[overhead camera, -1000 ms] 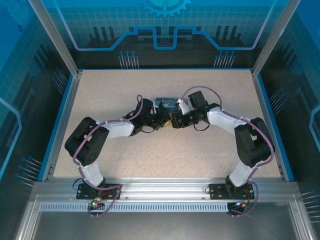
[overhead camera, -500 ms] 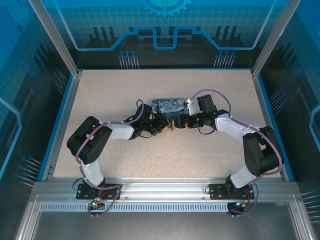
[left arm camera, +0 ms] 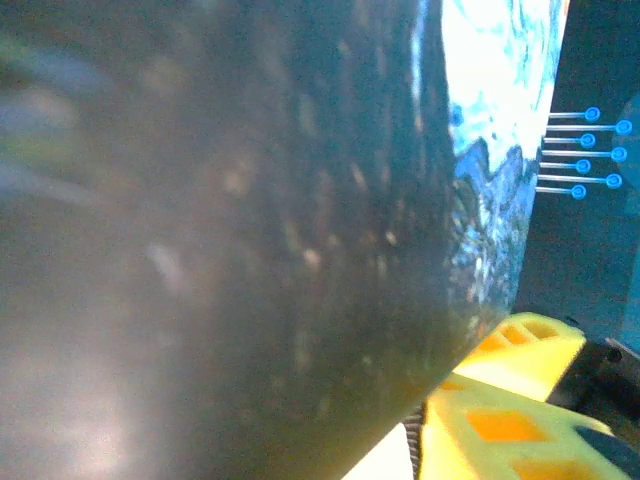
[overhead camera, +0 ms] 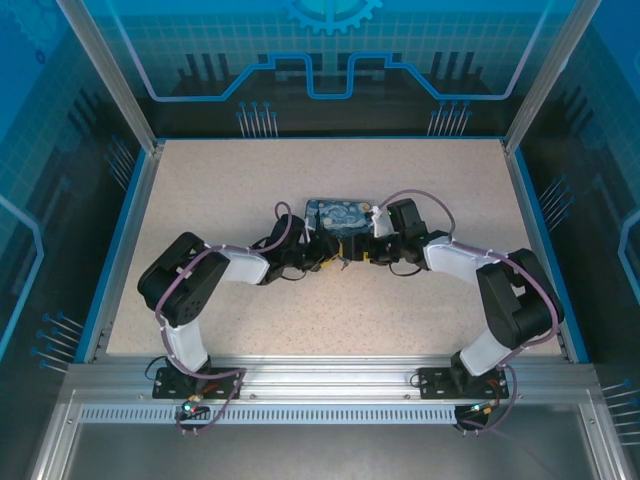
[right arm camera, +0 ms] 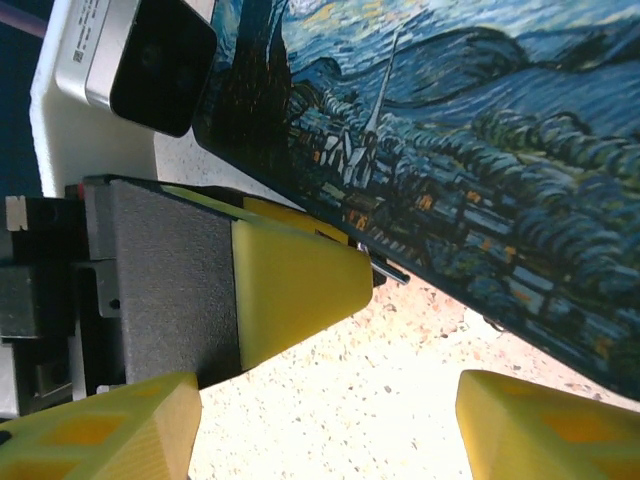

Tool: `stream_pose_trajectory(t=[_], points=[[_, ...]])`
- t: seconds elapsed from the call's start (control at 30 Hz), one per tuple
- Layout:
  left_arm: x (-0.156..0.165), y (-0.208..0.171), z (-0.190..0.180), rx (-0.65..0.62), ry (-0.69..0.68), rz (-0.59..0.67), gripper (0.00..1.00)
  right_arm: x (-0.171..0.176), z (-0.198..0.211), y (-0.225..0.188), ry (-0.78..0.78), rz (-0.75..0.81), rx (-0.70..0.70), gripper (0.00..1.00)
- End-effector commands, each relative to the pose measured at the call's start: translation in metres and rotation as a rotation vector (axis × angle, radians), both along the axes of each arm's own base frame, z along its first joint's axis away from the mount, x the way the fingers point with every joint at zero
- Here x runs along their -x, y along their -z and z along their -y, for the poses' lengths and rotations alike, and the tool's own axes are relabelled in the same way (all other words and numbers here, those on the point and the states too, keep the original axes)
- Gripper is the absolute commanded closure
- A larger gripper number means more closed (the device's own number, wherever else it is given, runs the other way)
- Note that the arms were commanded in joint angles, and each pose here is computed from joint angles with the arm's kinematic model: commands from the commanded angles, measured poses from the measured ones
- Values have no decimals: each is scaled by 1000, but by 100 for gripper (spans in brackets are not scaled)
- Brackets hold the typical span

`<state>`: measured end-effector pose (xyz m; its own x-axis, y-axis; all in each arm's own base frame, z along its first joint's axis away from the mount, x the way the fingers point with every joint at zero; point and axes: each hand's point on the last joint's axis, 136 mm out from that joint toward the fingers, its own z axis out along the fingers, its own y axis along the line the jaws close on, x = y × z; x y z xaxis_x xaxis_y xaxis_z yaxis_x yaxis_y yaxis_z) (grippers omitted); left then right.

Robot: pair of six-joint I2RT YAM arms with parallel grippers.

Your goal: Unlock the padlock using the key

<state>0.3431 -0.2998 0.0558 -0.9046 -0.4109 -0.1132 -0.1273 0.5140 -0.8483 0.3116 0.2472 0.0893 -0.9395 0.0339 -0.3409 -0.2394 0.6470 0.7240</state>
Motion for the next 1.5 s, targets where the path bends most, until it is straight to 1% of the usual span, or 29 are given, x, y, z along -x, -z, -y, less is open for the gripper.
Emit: stream_pose_trajectory(t=[0.0, 0.1, 0.3, 0.33, 0.5, 0.63, 0.7, 0.87, 1.0, 1.07, 1.1, 1.17, 1.23, 1.37, 1.47], points=[[25, 21, -10, -50, 12, -104, 48, -7, -1, 11, 53, -11, 10, 31], [30, 14, -16, -68, 15, -92, 43, -12, -1, 13, 70, -14, 12, 31], [36, -1, -29, -105, 4, -61, 36, -27, -6, 13, 78, -3, 19, 31], [34, -5, -31, -108, -4, -51, 35, -28, -5, 16, 79, -5, 26, 31], [27, -24, -38, -128, -30, -3, 33, -56, -12, -3, 83, 50, 16, 31], [17, -36, -40, -144, -48, 32, 24, -76, -13, -9, 85, 68, 19, 31], [10, -41, -41, -139, -59, 46, 23, -80, -13, -9, 78, 74, 22, 32], [-6, -50, -44, -130, -85, 71, 21, -68, -6, -14, 64, 103, 34, 32], [-23, -61, -52, -123, -112, 100, 16, -53, 8, -2, 82, 99, 75, 34], [-31, -66, -57, -134, -124, 112, 10, -49, 11, 7, 84, 90, 89, 36], [-35, -69, -59, -143, -129, 118, 2, -46, 13, 12, 82, 81, 97, 38], [-42, -73, -63, -162, -136, 128, 1, -44, 13, 21, 75, 72, 108, 41], [-49, -78, -68, -178, -145, 140, 1, -43, 14, 29, 72, 72, 126, 41], [-60, -82, -75, -182, -159, 147, 1, -45, 14, 40, 65, 79, 163, 44], [-66, -80, -77, -177, -166, 142, 1, -47, 11, 45, 55, 87, 180, 48]])
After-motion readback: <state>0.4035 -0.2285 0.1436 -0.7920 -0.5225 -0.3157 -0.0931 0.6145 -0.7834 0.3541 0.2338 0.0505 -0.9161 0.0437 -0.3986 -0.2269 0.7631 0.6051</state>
